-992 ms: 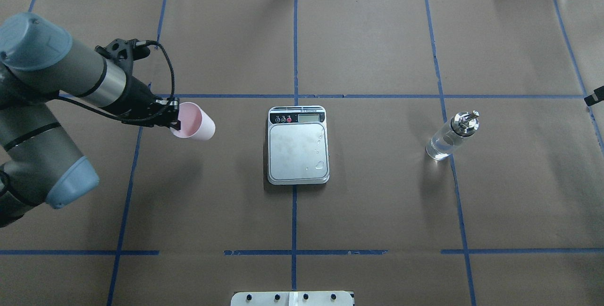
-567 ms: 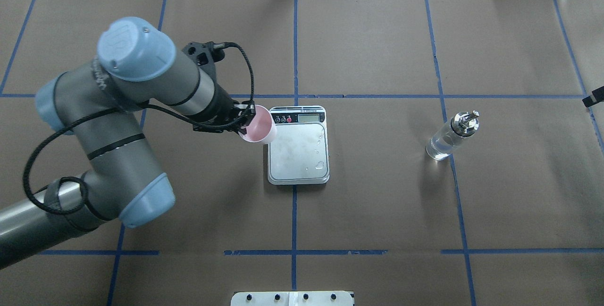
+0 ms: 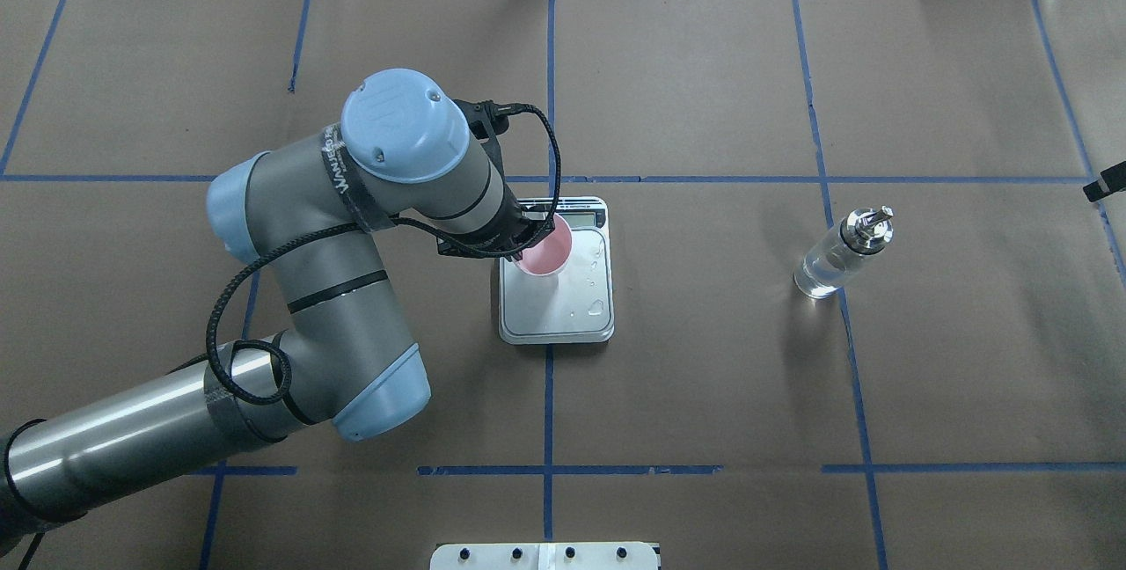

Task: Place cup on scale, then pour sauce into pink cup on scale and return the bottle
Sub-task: 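Carry the pink cup with the left gripper onto the scale and release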

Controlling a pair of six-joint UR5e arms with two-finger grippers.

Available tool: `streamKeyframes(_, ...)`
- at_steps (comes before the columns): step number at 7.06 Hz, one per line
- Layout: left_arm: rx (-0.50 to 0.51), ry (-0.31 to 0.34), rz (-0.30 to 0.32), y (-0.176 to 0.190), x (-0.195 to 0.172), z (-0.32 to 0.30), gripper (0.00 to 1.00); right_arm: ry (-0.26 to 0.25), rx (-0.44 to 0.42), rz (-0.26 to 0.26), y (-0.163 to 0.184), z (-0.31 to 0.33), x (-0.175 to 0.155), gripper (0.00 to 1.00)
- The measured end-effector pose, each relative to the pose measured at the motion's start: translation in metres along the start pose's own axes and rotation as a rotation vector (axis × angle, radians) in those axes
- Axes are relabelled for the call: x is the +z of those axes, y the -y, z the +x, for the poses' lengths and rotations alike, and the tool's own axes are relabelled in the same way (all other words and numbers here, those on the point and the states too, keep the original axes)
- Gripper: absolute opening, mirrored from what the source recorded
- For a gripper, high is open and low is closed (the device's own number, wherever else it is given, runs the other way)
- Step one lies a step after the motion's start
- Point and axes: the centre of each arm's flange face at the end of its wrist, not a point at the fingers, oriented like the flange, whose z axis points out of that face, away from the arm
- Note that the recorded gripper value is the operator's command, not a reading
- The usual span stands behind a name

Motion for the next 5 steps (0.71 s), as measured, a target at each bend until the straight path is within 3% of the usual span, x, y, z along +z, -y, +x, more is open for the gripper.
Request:
streamKeyframes(1, 0.004, 0.006, -0.002, -0.0041, 0.0055, 0.0015, 0.0, 0.0, -0.001, -0.001, 0.0, -0.0004, 0.0006, 1.0)
streamKeyframes(2, 0.008, 0.009, -0.008, -0.0082, 0.0092, 0.0023, 0.22, 0.0, -0.002, -0.002, 0.0, -0.0008, 0.0011, 1.0)
streamKeyframes(3, 0.012, 0.007, -0.012, -0.011, 0.0105, 0.0033, 0.29, 0.001, -0.004, -0.003, 0.0, -0.0012, 0.0017, 1.0)
streamKeyframes(4, 0.014, 0.003, -0.014, -0.0123, 0.0105, 0.004, 0.47, 0.001, -0.004, -0.003, 0.0, -0.0015, 0.002, 1.0)
streamKeyframes(5, 0.016, -0.005, -0.015, -0.0131, 0.0089, 0.0047, 0.51, 0.001, -0.005, -0.004, 0.0002, -0.0022, 0.0024, 1.0)
